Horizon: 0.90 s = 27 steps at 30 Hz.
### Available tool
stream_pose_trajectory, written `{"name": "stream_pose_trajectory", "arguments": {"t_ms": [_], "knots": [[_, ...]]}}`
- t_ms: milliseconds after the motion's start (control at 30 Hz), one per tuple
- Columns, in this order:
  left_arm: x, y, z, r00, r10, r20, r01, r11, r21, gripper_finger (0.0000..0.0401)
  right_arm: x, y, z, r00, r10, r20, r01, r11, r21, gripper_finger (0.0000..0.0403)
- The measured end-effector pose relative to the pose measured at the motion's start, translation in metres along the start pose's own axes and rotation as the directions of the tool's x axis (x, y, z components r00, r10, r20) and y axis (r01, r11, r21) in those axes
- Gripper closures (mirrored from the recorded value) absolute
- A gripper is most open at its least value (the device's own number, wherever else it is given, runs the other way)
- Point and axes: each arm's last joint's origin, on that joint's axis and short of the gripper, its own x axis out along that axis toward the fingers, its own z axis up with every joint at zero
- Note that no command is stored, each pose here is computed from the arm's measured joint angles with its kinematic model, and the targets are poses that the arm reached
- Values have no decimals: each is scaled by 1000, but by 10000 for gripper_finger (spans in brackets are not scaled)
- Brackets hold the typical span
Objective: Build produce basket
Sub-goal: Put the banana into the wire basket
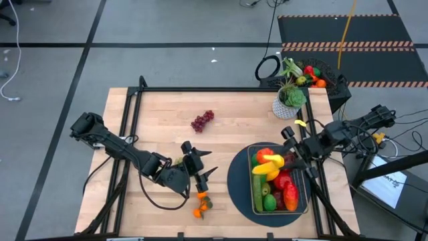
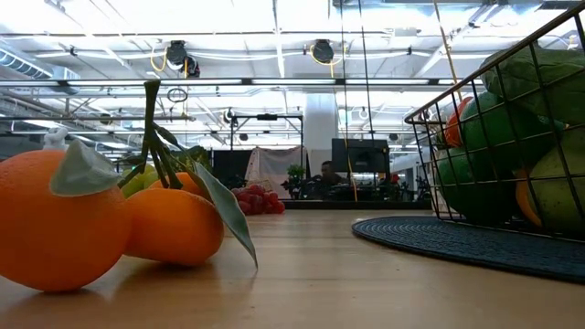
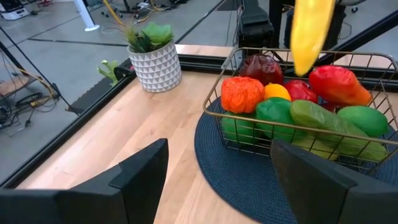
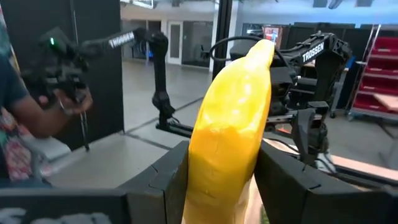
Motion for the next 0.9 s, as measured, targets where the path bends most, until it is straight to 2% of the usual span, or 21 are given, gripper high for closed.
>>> {"name": "stream_pose_trajectory", "arguments": {"t_ms": [100, 233, 500, 900], "knots": [[0, 0, 0, 1000, 0, 0, 0, 1000, 0, 121, 0, 0, -1, 1000, 0, -9, 0, 999, -44, 248], [0, 0, 0, 1000, 0, 0, 0, 1000, 0, 121, 0, 0, -1, 1000, -1, -6, 1, 999, -36, 248], [0, 0, 0, 1000, 0, 0, 0, 1000, -2, 121, 0, 0, 0, 1000, -7, 2, 7, 982, 187, 248], [0, 0, 0, 1000, -1, 3, 1, 1000, -16, 121, 0, -2, 0, 998, -59, -3, 55, 906, 419, 248]]}}
